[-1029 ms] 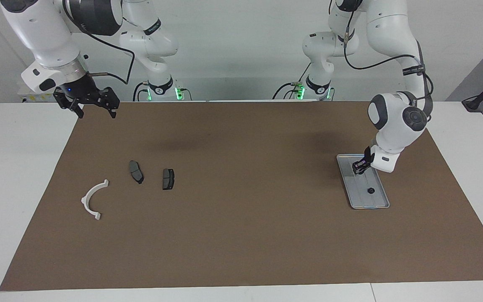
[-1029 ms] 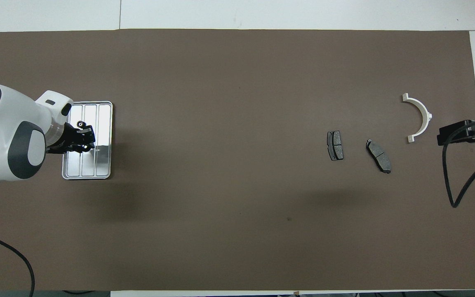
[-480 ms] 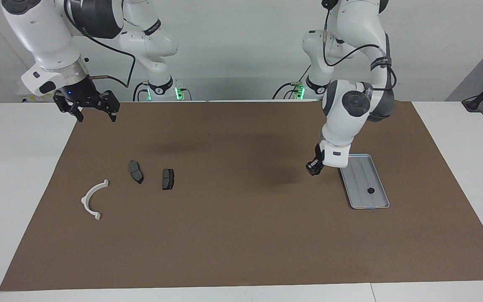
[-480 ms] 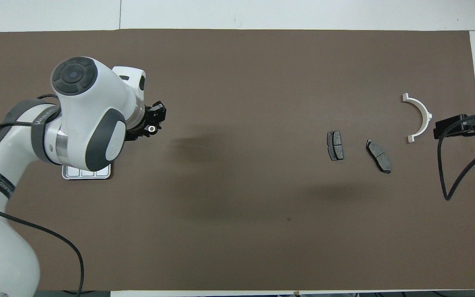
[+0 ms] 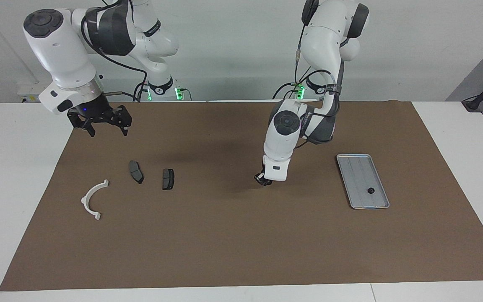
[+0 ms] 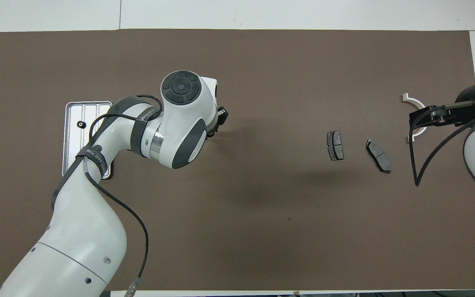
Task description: Place bearing gear from tray to pile
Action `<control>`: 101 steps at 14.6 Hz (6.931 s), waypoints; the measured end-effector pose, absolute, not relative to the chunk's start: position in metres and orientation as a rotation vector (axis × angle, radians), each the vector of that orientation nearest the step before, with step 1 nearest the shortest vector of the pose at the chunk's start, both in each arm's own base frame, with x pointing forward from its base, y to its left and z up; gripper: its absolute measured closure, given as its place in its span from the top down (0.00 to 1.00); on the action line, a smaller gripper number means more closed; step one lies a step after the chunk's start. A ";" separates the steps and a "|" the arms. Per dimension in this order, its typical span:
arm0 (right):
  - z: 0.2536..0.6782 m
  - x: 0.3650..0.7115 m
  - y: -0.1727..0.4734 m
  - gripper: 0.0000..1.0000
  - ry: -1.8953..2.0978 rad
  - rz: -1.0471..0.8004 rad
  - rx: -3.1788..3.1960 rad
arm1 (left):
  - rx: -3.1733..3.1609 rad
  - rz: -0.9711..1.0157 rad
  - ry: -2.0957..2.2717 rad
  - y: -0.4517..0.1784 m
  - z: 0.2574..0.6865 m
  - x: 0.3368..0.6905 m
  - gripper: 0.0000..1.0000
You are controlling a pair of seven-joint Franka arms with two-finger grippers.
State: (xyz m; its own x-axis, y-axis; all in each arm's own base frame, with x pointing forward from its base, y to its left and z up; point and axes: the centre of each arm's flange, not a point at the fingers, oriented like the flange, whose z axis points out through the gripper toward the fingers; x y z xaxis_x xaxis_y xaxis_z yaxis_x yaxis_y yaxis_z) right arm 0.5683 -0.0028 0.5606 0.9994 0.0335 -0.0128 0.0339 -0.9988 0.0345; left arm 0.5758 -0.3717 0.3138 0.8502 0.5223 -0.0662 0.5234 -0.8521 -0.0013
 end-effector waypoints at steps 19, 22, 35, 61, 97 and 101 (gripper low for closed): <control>0.519 0.585 0.021 1.00 0.030 0.000 3.139 | 3.051 -0.166 0.966 -0.256 0.346 0.626 1.00; 0.485 0.599 0.112 1.00 -0.041 0.061 3.152 | 3.105 -0.221 0.730 -0.178 0.343 0.645 1.00; 0.363 0.548 0.404 1.00 -0.013 0.000 3.164 | 3.127 -0.164 0.120 -0.006 0.303 0.650 0.83; 0.309 0.616 0.469 1.00 -0.034 0.097 3.213 | 3.123 -0.108 0.166 0.019 0.299 0.644 0.30; 0.339 0.655 0.398 0.34 0.003 0.061 3.164 | 3.022 -0.143 0.770 -0.087 0.350 0.627 0.24; 0.369 0.674 0.352 0.34 0.066 0.055 3.157 | 2.915 -0.149 0.974 -0.154 0.360 0.618 0.24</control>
